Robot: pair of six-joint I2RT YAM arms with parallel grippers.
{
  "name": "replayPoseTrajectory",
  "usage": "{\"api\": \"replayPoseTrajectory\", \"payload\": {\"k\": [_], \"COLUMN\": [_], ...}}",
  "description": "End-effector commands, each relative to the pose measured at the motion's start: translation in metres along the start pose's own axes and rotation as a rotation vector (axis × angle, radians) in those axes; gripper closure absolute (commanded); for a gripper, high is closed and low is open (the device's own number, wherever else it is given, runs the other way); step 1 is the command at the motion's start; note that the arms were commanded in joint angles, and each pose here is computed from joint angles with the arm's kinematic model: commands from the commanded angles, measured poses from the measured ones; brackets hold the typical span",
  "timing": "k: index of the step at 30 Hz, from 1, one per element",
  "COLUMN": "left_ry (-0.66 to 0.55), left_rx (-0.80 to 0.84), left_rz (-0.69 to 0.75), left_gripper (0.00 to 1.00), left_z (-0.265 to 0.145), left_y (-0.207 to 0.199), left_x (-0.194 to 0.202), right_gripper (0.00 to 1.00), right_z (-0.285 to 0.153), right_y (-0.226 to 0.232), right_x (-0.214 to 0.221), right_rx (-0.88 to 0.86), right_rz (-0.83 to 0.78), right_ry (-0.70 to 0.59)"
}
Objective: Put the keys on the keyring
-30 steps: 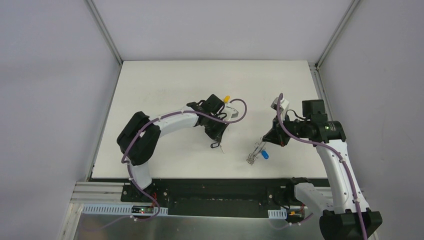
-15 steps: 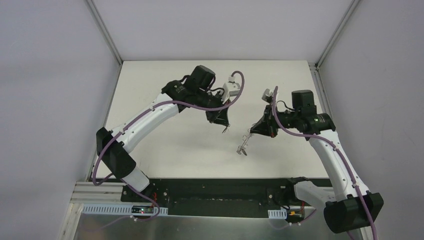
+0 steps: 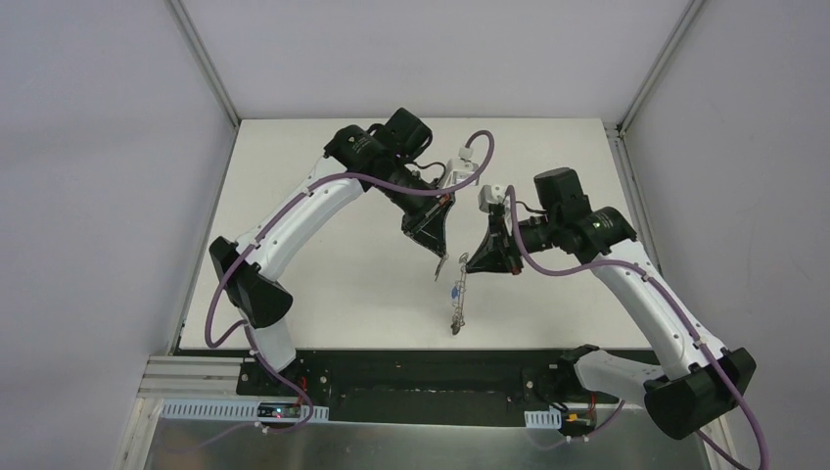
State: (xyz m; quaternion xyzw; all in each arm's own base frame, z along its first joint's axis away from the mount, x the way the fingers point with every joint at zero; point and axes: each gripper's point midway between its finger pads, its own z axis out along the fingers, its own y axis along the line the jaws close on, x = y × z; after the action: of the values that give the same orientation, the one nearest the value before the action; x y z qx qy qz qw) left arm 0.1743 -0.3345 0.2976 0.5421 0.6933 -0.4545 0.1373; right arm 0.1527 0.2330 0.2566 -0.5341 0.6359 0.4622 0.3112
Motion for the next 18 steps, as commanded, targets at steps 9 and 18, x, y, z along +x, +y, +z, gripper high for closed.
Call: {"api": "replayPoseTrajectory", "payload": {"k": [9, 18], "left_ry": [-0.012, 0.061], "left_rx": [0.219, 0.251], "left_rz": [-0.167, -0.203], "left_gripper": [1.0, 1.0], "left_z": [0.0, 0.005], "left_y": [-0.038, -0.039], "left_x": [-0.004, 0.008], "right_gripper": [1.0, 1.0], "right_z": [0.008, 0.009], "right_y": [0.024, 0.038], "right_x": [-0.025, -0.026], "right_rx": [-0.057, -0.113], "right_rz": [-0.343, -0.422], "right_ry": [-0.006, 0.014]}}
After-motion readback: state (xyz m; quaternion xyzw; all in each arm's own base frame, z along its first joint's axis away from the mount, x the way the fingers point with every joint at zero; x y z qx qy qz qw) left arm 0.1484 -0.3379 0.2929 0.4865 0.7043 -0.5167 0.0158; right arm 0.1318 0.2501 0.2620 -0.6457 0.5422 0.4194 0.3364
